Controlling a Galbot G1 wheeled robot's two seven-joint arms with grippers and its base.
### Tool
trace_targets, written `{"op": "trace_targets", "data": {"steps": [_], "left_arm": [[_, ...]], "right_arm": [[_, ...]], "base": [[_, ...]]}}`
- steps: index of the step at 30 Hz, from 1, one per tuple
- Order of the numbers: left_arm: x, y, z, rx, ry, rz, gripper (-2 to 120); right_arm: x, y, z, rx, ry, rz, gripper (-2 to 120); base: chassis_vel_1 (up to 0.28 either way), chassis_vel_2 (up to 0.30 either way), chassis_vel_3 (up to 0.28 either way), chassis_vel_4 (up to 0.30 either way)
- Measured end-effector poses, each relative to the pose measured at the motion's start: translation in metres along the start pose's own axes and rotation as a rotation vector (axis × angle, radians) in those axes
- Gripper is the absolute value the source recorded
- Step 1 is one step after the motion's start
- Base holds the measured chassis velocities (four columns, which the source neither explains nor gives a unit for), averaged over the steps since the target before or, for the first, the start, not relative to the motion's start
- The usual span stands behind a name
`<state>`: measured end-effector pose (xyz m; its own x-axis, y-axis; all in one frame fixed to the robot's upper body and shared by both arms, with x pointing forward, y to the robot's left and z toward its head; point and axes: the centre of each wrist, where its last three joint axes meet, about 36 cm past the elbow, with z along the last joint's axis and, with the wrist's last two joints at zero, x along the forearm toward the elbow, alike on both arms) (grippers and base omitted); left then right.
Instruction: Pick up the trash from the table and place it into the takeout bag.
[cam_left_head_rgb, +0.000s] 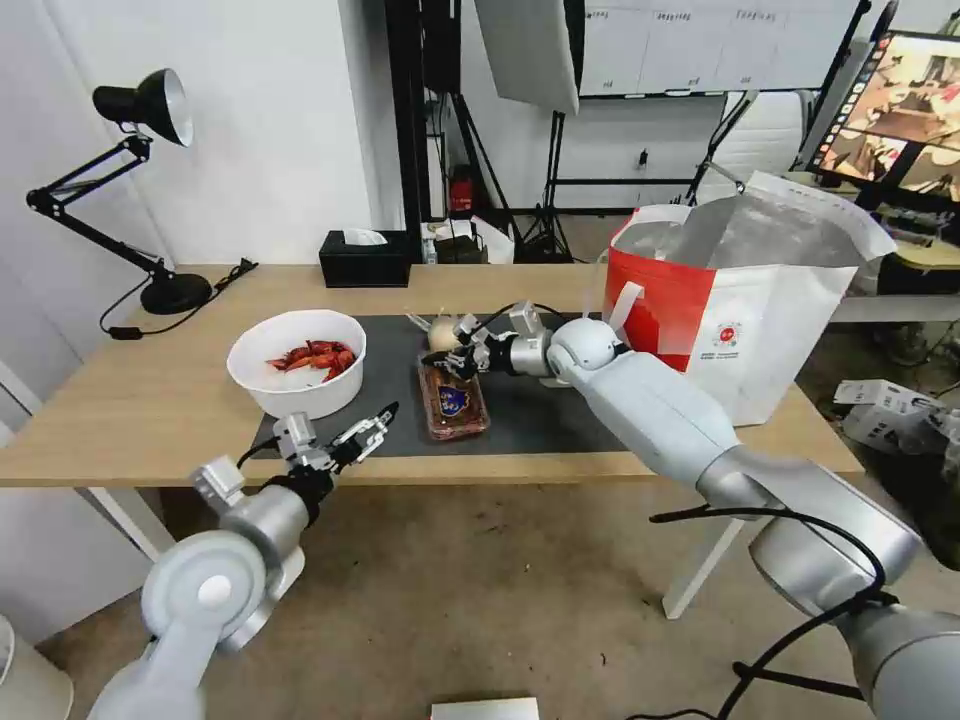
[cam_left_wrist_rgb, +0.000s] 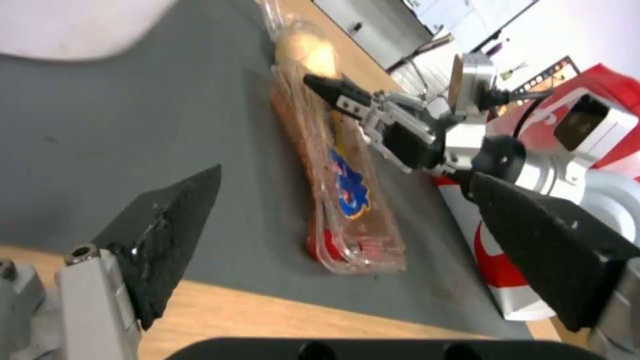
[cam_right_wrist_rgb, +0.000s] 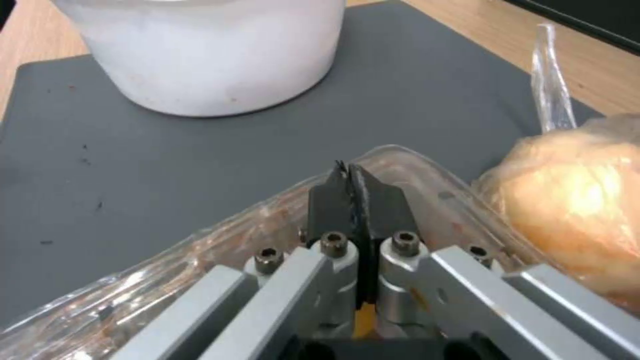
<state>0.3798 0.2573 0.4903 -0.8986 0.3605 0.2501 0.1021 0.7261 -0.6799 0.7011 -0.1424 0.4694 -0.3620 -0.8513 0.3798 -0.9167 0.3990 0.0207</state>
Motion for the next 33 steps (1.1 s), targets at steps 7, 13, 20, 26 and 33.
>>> {"op": "trace_targets", "data": {"steps": [7, 13, 20, 26, 33], "left_arm": [[-0.025, -0.004, 0.004, 0.026, 0.045, 0.009, 100], [-0.040, -0.010, 0.006, 0.052, 0.101, 0.018, 100], [-0.056, -0.016, 0.004, 0.080, 0.162, 0.012, 100], [-0.069, -0.015, 0.007, 0.047, 0.194, -0.056, 100], [-0.080, -0.017, 0.009, 0.044, 0.186, -0.071, 100]], "right_arm": [[0.010, -0.001, 0.003, -0.001, -0.002, 0.006, 0], [0.014, 0.000, 0.008, -0.005, -0.002, 0.006, 0], [0.014, 0.003, 0.010, -0.008, -0.006, 0.004, 0], [0.013, 0.004, 0.009, -0.006, -0.004, 0.002, 0], [0.012, 0.005, 0.012, -0.010, -0.001, 0.003, 0]], "base": [[0.000, 0.000, 0.000, 0.000], [0.000, 0.000, 0.000, 0.000], [0.000, 0.000, 0.000, 0.000], [0.000, 0.000, 0.000, 0.000], [0.000, 0.000, 0.000, 0.000]]}}
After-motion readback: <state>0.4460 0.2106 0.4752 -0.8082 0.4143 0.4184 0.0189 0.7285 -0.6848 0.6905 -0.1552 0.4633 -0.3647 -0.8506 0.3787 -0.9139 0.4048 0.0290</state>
